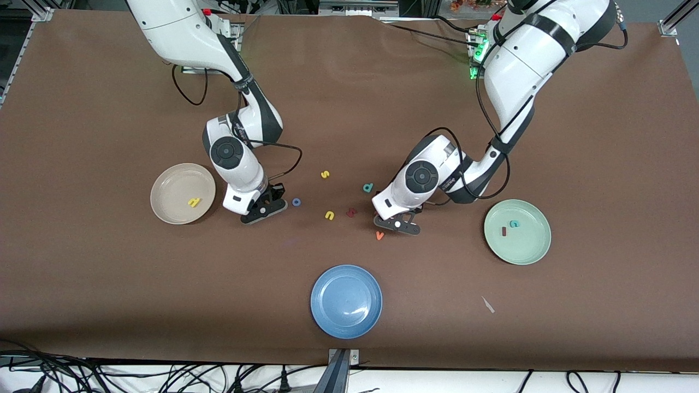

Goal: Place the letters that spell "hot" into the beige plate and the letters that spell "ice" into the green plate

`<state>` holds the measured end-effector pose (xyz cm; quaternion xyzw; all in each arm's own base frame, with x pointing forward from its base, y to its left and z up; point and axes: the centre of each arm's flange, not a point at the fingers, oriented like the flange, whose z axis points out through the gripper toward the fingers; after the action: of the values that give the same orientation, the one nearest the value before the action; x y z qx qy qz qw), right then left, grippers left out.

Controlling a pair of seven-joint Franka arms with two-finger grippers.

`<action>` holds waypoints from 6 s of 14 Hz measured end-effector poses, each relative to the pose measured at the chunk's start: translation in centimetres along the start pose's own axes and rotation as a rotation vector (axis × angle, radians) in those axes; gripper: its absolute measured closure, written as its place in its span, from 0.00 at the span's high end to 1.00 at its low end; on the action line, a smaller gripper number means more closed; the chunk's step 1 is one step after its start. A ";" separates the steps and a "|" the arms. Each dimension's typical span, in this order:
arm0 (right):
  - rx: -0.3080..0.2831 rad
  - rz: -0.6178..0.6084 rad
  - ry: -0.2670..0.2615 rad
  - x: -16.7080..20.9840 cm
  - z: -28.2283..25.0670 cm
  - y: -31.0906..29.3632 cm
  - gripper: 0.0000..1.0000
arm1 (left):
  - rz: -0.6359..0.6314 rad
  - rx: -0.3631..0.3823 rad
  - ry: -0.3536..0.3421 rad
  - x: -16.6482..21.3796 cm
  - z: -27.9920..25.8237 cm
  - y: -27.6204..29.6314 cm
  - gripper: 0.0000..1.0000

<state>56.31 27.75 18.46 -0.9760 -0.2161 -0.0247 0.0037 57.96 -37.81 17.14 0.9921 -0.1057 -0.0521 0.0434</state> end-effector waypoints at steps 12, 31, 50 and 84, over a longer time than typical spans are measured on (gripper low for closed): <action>-0.018 0.033 -0.050 1.3 -2.0 2.6 0.18 | 0.020 0.045 -0.003 3.0 -6.9 -9.6 0.26; 0.089 0.049 -0.166 -9.8 -6.9 24.0 0.51 | 0.306 -0.030 -0.162 0.6 -8.7 -34.7 0.62; 0.011 0.521 -0.054 3.3 -2.1 -3.6 1.00 | 0.243 0.042 -0.139 -6.4 -38.4 -24.6 1.00; 0.042 0.568 -0.123 3.4 0.9 -6.2 0.44 | -0.121 0.050 0.025 -13.5 -42.5 -28.4 1.00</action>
<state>56.84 34.79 17.72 -0.9968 0.0656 0.0411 0.0178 55.46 -4.07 57.78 0.9980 -0.0462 -0.0395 0.0165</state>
